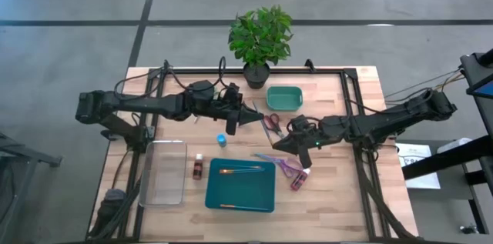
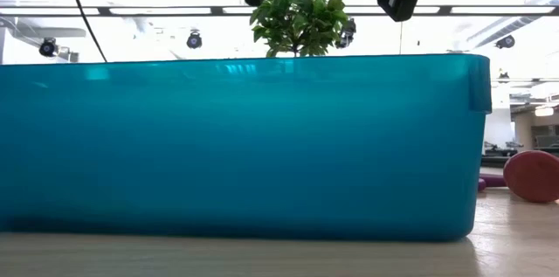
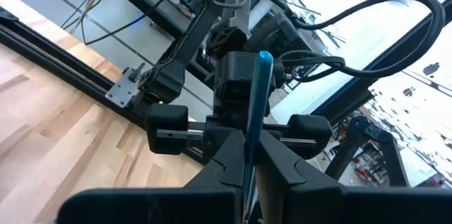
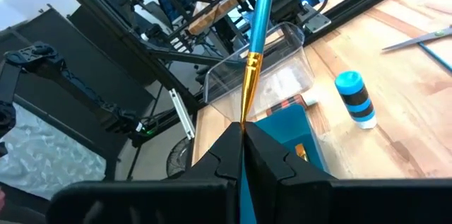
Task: Pick & Place Paint Supplies
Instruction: Put the blue paint brush into the blue bin
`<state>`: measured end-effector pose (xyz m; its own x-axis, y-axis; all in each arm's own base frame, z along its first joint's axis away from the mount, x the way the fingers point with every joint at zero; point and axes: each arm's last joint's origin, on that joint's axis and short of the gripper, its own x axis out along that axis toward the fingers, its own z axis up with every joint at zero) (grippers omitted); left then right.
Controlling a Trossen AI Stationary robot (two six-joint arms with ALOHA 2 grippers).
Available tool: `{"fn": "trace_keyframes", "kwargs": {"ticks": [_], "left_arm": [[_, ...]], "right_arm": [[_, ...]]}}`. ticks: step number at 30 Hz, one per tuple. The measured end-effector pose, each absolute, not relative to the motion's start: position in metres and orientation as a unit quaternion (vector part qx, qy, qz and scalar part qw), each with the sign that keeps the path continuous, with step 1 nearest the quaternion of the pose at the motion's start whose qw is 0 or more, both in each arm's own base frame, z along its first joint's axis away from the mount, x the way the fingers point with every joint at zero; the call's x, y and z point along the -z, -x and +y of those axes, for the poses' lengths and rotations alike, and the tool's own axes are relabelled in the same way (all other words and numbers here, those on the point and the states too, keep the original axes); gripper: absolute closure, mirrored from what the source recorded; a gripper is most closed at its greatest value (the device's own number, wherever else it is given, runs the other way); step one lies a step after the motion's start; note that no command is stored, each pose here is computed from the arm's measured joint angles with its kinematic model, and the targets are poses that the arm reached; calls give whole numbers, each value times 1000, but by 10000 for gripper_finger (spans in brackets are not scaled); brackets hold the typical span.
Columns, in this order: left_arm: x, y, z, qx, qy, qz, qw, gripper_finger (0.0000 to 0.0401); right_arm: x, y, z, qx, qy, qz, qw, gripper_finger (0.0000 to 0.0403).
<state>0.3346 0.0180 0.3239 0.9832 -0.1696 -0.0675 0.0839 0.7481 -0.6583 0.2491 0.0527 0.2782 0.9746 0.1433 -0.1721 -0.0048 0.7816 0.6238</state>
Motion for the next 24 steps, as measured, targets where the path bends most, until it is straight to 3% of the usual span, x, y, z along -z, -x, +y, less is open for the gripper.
{"fn": "trace_keyframes", "kwargs": {"ticks": [6, 17, 24], "left_arm": [[-320, -335, 17, 74, 345, 80, 932, 386], [-315, -334, 14, 100, 335, 118, 929, 387], [-306, -331, 1, 152, 312, 178, 921, 387]], "right_arm": [[-282, -249, 52, -33, -348, 92, 932, 363], [-280, -249, 50, -6, -353, 89, 932, 197], [-280, -249, 49, 18, -358, 80, 930, 166]]}}
